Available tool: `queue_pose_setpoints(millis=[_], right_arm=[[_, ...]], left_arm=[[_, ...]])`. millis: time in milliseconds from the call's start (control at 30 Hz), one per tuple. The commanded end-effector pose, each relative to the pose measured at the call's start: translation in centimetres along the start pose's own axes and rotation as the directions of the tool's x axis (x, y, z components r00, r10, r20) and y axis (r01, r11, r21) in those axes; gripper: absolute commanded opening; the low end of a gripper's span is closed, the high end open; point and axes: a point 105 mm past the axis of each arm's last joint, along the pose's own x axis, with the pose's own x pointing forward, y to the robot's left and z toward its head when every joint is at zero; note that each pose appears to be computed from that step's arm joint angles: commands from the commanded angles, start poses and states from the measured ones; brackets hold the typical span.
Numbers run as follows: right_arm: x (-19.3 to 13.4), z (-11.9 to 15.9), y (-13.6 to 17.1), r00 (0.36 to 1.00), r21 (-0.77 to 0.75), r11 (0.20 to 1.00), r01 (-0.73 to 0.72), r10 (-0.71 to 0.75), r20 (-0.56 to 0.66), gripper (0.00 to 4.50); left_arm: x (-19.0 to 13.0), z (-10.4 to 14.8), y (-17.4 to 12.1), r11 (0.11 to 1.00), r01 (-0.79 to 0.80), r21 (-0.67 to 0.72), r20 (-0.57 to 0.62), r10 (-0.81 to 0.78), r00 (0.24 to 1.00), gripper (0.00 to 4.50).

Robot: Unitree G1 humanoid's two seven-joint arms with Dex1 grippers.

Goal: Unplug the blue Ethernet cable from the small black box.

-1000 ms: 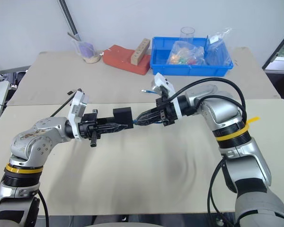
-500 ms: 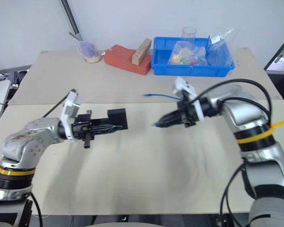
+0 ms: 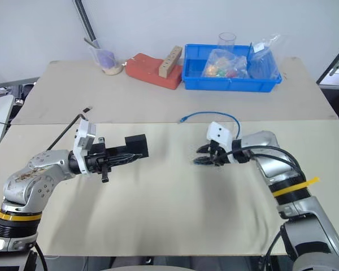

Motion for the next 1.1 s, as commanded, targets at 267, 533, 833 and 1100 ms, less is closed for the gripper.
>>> queue_pose_setpoints(millis=[267, 533, 833, 1100], right_arm=[[-3.5, 10.5, 2.3, 0.931, 0.059, 0.998, -0.032, 0.008, 0.365, 4.48], [-2.5, 12.2, 2.8, 0.905, 0.078, 0.988, 0.135, -0.155, 0.397, 4.48], [-2.3, 12.6, 2.5, 0.896, 0.107, 0.982, 0.157, -0.187, 0.403, 4.48], [-2.0, 12.1, 2.5, 0.902, 0.096, 0.986, 0.134, -0.162, 0.4, 4.5]], left_arm=[[-2.3, -0.5, 5.3, 0.922, -0.36, 0.14, 0.095, 0.35, 0.932, 0.54], [-2.6, -3.9, 9.8, 0.757, -0.634, 0.156, 0.179, 0.61, 0.772, 0.54], [-1.6, -6.7, 10.6, 0.727, -0.679, 0.104, 0.159, 0.662, 0.733, 0.54], [-3.4, -6.8, 10.6, 0.727, -0.683, 0.069, 0.14, 0.671, 0.728, 3.93]])
